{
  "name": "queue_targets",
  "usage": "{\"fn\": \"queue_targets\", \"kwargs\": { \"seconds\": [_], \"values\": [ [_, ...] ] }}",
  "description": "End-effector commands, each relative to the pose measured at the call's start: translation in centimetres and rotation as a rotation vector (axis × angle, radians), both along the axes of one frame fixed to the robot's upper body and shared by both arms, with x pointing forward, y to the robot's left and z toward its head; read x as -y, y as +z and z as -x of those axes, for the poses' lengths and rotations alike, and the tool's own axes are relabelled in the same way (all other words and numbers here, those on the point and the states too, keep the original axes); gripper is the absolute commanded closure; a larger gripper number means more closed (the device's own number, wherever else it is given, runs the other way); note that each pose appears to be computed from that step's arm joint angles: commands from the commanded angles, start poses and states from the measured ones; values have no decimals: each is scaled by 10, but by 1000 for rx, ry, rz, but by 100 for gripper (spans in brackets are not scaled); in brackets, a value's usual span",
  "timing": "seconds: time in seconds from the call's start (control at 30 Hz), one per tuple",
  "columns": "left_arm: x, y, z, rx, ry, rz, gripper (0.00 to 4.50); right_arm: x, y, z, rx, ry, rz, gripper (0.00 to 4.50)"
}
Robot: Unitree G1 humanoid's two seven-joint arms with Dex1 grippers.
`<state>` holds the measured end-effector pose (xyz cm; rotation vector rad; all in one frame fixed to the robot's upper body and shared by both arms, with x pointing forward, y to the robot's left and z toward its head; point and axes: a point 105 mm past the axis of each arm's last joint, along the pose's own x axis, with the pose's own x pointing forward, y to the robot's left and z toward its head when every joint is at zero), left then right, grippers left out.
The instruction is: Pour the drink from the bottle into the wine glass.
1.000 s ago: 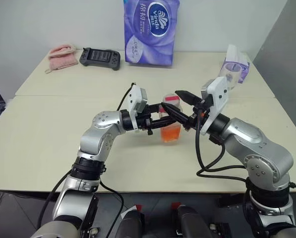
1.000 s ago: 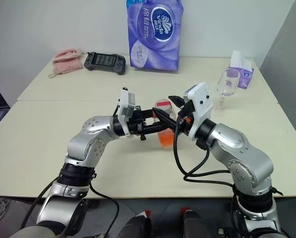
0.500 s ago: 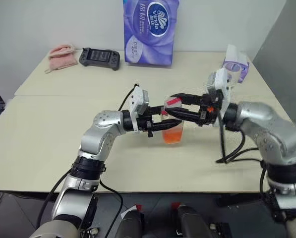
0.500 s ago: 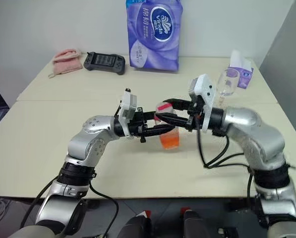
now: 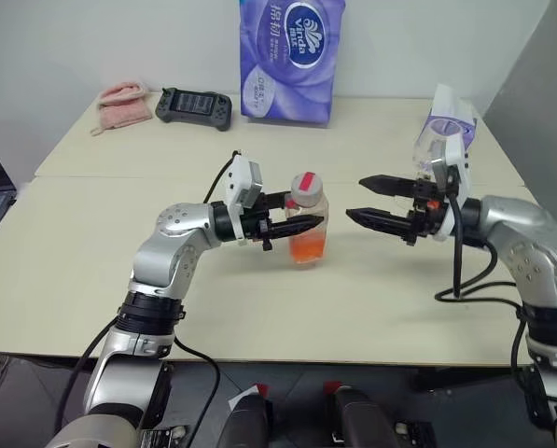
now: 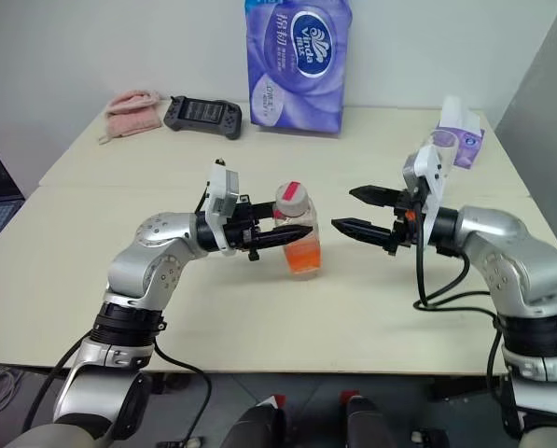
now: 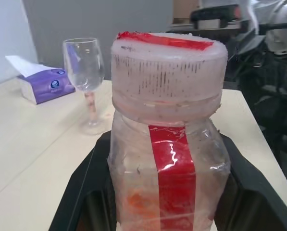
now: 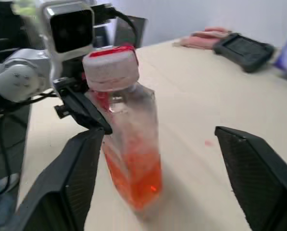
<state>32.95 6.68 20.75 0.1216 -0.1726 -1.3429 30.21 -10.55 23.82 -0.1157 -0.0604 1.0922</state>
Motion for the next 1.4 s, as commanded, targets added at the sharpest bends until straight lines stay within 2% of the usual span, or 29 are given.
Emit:
{"fn": "queue_targets", "kwargs": {
  "seconds": [0.03, 0.2, 0.4, 0.8, 1.4],
  "values": [
    [5, 15, 7, 61, -22, 35, 243, -18, 16, 17, 102, -48, -40, 65],
    [11, 13, 6, 54, -38, 34, 243, -48, 17, 21, 123, -140, -115, 65],
    [15, 15, 4, 56, -56, 33, 243, -62, 16, 15, 151, -184, -104, 65],
    [16, 15, 6, 61, -64, 26, 243, -54, 27, 4, 185, -226, -124, 65],
    [15, 13, 6, 64, -53, 20, 243, -20, 16, 5, 166, -241, -35, 65]
  ]
}}
